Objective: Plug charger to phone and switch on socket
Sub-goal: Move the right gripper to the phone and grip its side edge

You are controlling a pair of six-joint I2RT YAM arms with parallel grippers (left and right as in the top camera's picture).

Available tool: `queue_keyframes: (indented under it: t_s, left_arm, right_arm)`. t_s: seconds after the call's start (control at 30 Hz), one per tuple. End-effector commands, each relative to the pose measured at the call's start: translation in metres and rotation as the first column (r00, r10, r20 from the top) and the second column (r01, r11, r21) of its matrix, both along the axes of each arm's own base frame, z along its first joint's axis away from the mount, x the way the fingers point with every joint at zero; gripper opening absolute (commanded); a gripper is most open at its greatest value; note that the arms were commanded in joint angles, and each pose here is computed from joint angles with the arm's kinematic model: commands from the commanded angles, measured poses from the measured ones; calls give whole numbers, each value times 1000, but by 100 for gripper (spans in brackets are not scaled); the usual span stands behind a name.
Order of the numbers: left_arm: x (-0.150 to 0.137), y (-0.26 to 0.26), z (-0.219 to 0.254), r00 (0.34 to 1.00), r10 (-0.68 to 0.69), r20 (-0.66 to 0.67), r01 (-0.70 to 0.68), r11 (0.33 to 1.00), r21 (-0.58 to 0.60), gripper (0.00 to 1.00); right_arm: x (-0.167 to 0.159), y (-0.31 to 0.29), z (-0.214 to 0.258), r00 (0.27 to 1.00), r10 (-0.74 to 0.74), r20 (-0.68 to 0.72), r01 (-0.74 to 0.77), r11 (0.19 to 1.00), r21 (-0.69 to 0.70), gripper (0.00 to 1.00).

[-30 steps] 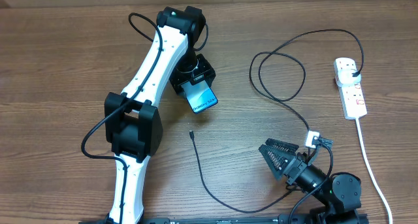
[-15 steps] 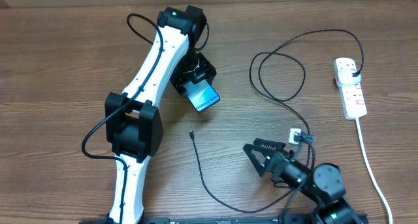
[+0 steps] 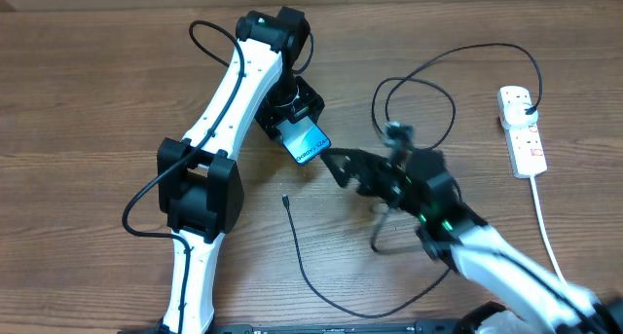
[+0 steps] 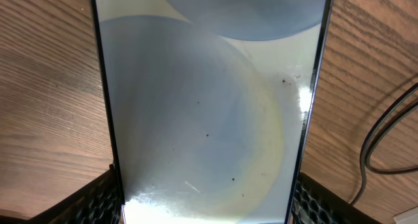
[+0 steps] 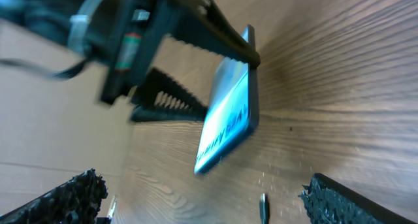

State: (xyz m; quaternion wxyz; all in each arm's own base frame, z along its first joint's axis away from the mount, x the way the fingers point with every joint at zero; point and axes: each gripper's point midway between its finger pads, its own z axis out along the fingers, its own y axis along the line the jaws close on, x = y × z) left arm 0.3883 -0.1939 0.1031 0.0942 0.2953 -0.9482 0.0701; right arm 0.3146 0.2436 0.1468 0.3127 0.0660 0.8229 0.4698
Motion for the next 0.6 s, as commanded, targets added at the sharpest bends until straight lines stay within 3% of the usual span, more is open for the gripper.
queue_keyframes:
  t_s: [0.0,0.4,0.57]
  left_arm:
    - [3,-7,25,997,54,50,-53,998,-29,5]
    - [7,-22,29,993,108,39,-103,988,-113,4]
    - [7,-23,30,993,108,38,-103,988,-118,5]
  right_arm:
    - [17,24,-13,997,58,-40,-58,998,0,100]
    - [42,28,-36,999,-15,-41,15,1000,-5,98]
    - [50,32,-39,998,-38,-50,40,998,56,80]
